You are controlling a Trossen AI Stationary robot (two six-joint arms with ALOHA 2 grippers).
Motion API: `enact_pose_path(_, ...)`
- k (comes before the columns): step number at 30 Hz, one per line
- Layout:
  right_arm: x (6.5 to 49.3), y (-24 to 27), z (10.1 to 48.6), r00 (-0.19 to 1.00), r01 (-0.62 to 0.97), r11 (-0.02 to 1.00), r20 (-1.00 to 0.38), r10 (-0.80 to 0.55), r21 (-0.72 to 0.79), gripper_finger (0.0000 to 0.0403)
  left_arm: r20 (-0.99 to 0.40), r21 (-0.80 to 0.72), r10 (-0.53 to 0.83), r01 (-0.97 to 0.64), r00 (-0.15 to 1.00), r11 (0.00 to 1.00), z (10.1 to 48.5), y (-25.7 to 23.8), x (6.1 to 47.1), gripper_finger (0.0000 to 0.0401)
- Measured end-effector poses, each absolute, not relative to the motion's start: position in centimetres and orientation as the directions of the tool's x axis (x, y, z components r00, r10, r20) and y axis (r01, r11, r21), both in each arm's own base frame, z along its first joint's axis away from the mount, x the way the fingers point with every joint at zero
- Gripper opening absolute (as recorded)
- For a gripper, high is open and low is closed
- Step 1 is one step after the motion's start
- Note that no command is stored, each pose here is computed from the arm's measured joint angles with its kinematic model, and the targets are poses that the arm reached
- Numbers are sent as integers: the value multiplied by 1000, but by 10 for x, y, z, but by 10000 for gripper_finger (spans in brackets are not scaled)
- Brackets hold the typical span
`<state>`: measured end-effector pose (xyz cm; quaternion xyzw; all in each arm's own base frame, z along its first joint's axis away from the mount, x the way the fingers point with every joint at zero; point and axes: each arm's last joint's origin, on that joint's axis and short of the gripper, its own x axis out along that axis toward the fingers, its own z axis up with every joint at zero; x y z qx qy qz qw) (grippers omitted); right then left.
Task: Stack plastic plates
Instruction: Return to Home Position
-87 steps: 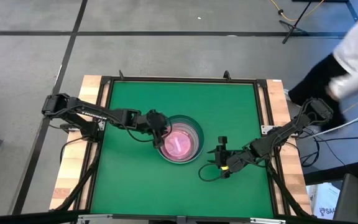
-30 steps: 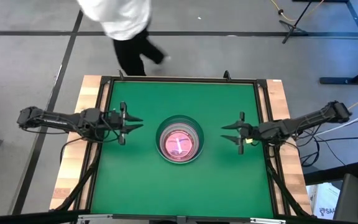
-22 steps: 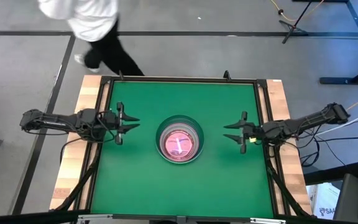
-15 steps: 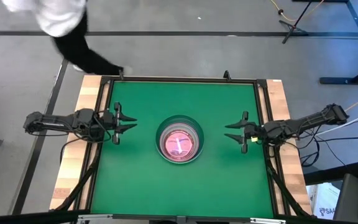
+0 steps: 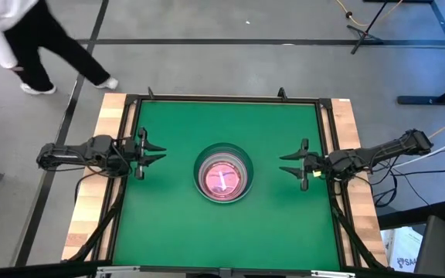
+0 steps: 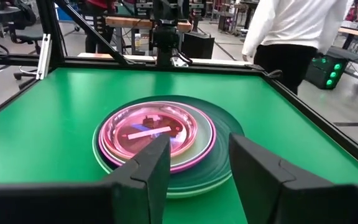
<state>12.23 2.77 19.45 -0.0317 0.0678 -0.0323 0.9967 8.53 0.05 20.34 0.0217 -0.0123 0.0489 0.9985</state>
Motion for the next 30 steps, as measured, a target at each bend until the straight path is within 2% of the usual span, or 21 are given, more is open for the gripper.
enact_pose_path(3,122,29,188,993,7,998,-118,-15,-70,131,10,37,96,-97,995,995,197,0,87,85)
enact_pose_path(13,114,24,182,991,-125,990,-45,122,-67,7,-13,45,87,-86,996,995,189,0,90,85)
enact_pose_path(18,109,15,182,995,-89,995,-49,87,-35,20,-9,36,92,-92,996,995,177,0,94,85)
enact_pose_path(21,108,12,181,998,-67,997,-24,66,-29,23,46,21,95,-96,994,995,175,0,96,85)
enact_pose_path(26,106,7,162,998,-31,999,-53,29,-27,23,40,-18,106,-106,994,994,169,1,97,85)
enact_pose_path(30,103,6,163,996,-84,996,-34,84,-7,23,38,0,78,-78,996,997,169,1,97,85)
